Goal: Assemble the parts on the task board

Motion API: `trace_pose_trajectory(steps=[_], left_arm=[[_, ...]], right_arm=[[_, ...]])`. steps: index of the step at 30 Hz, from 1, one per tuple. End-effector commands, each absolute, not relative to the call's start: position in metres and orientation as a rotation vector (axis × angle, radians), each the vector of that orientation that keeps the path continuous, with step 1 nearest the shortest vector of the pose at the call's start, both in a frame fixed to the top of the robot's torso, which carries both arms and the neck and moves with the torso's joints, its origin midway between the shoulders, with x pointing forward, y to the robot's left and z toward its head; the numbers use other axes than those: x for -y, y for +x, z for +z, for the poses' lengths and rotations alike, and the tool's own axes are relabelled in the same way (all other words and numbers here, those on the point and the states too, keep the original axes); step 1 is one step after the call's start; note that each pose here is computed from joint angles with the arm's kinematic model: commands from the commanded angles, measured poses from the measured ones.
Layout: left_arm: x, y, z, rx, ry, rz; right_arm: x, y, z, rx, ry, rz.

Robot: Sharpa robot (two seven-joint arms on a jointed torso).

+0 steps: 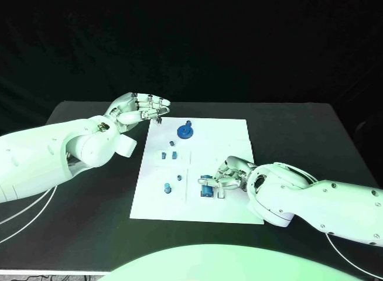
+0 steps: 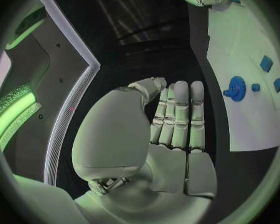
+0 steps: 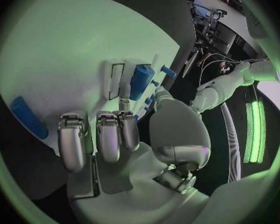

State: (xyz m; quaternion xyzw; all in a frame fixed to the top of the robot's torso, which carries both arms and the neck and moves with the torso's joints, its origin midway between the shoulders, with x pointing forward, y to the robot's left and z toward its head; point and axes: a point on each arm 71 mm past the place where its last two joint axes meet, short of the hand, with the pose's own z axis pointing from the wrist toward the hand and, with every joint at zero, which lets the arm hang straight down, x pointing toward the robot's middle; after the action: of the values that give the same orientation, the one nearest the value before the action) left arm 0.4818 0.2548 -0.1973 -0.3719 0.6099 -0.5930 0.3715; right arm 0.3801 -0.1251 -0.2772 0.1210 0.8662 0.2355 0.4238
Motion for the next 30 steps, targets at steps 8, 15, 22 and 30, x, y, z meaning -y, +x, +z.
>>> trace_pose_trajectory(steps=[8,15,22,30], left_arm=[[-0.254,0.481,-0.197,-1.562,-0.956,-1.536],[-0.256,0.482,-0.197,-1.561,-0.958,-1.532],[-0.256,0.482,-0.197,-1.562,-0.959,-1.531],[-0.257,0.482,-0.197,-1.563,-0.960,-1.528]], right_arm=[[0.128,0.376,-0.271,-2.110,0.250,0.644],[0.134,0.369,-0.263,-2.067,0.221,0.744],[0.134,0.364,-0.261,-2.078,0.176,0.782],[0.134,0.364,-0.264,-2.091,0.159,0.767]])
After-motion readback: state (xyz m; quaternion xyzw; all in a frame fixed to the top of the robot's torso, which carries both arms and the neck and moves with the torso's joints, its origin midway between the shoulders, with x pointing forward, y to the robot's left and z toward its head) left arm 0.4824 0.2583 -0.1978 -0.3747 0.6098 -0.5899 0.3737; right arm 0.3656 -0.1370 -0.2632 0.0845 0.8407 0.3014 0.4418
